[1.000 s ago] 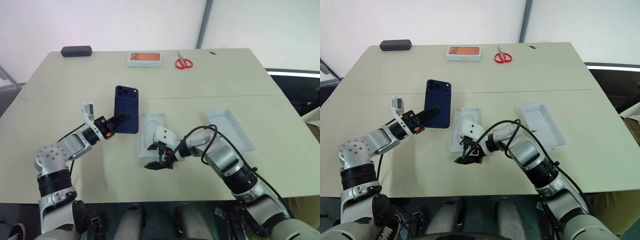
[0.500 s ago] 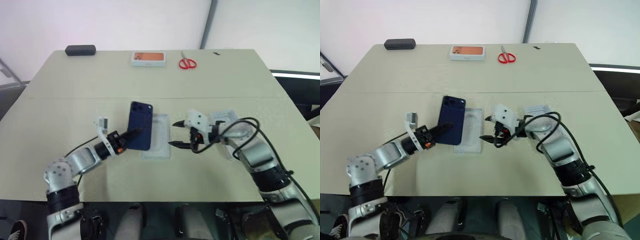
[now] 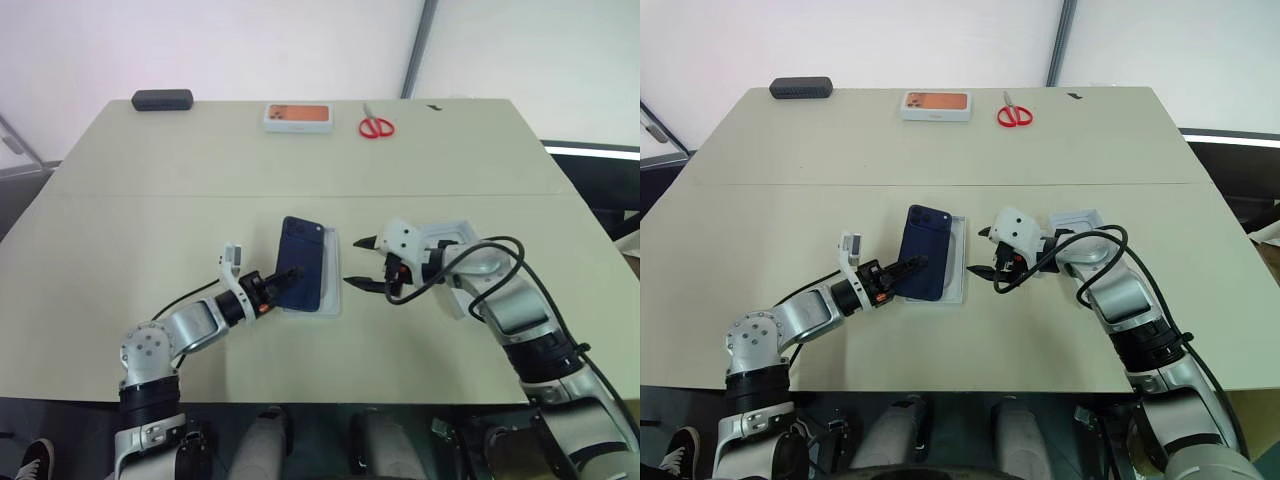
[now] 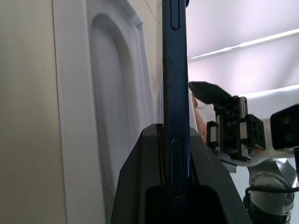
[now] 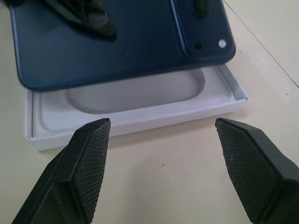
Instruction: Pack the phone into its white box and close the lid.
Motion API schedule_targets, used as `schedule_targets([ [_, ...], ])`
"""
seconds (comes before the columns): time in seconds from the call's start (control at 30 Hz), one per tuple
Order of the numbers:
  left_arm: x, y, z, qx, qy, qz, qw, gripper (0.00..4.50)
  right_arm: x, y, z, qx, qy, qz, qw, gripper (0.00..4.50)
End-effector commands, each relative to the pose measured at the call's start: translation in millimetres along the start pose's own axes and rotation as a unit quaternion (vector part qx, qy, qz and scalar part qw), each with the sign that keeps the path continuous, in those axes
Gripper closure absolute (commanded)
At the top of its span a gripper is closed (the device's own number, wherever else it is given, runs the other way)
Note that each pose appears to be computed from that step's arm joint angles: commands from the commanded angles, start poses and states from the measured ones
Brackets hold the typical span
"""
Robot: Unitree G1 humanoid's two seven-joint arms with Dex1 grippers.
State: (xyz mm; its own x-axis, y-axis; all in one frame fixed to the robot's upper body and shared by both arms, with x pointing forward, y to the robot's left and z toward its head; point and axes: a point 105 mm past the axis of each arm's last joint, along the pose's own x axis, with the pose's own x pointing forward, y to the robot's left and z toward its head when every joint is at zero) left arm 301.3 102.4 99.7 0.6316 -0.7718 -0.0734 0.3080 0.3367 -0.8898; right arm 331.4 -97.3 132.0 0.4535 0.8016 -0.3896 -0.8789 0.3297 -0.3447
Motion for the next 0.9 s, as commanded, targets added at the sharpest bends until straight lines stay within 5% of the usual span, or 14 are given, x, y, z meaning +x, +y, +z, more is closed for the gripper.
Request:
schedule_targets([
  [0.03,1.6,-11.0,6.5,0.02,-0.011,-0.018,1.0,3.52,0.3,-4.6,12.5,-0.024,-0.014,-0.008,1.0,0.69],
  [0.13,1.5,-9.7,8.1,0.033,-0.011,-0.007,0.999,2.33,0.9,-4.7,12.7,-0.023,-0.014,-0.008,1.0,0.69],
  [0.5,-4.4,-25.1,3.5,0.079,0.026,-0.024,0.996,2.33,8.1,-2.2,15.6,-0.021,-0.021,-0.003,1.0,0.69],
  [0.9,-24.2,-23.2,25.7,0.123,0.014,0.005,0.992,2.33,12.6,0.4,13.2,-0.01,-0.019,0.003,1.0,0.69],
])
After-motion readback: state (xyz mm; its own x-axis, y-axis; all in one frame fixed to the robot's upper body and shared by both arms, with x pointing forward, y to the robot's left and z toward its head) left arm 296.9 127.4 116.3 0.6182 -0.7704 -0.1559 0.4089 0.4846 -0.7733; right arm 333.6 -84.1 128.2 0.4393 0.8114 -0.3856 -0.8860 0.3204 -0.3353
